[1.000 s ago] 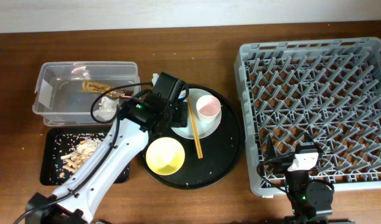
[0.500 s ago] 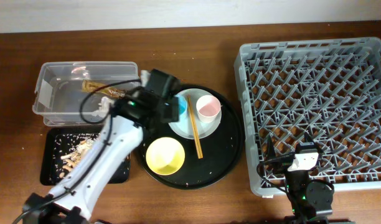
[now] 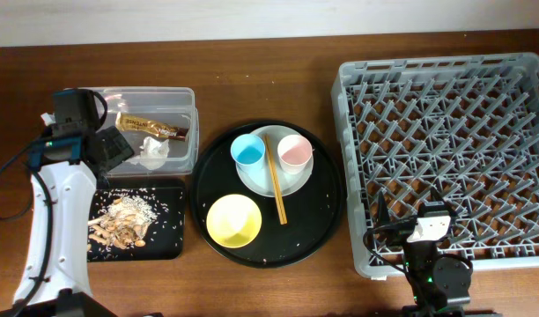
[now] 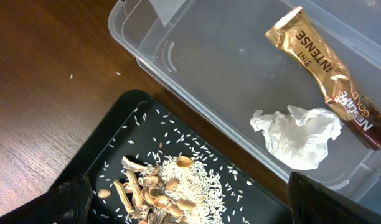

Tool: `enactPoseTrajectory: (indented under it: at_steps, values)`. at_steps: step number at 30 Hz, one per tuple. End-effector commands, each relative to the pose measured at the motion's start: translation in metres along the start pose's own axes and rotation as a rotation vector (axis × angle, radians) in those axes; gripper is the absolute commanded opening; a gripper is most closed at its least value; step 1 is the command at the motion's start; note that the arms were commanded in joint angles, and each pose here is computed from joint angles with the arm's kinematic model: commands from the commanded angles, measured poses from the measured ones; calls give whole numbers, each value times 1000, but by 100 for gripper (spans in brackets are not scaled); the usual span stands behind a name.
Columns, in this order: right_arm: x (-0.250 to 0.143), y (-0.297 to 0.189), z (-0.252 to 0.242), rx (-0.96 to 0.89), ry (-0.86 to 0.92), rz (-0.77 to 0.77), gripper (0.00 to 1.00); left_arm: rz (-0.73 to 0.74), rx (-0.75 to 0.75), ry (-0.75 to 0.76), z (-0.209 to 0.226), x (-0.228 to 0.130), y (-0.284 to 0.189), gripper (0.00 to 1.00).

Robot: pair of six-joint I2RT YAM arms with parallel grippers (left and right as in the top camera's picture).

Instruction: Sort waste into correct bins and load items into the dishwasher rack

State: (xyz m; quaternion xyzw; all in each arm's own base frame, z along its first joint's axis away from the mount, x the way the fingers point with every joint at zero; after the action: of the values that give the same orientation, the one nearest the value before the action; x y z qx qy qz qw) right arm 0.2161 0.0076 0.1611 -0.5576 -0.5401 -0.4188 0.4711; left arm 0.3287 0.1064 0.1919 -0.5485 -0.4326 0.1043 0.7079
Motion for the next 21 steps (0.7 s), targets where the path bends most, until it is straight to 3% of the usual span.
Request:
enactPoseTrajectory:
  at_steps: [1,9,13,16,21]
  values:
    - [-4,0,-2,-12,9,11,98,-30,-10,-3,1,7,-10,100]
    - [-4,0,-2,-12,9,11,98,-30,-10,-3,1,7,-10,99]
    - [13,-2,22,165,85,-72,98,-30,-10,-3,1,7,-10,99]
    - [46,-18,29,271,204,-67,98,-30,-10,-3,1,7,-10,100]
    - [148,-63,15,335,227,10,98,-30,-10,-3,1,7,-10,99]
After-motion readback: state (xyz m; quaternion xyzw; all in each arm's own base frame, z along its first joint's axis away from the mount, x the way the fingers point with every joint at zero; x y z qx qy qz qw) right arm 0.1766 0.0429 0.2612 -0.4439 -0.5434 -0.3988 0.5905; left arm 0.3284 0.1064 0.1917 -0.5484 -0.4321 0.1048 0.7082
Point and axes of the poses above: each gripper's point midway between its finger pads, its own y axis out along the fingers, its own z axis along the line the jaws close on, x = y × z, the point moved 3 cm from there along -y, back along the fingers, and after that the axes turned 9 degrees about -y, right-handed, at the moved point
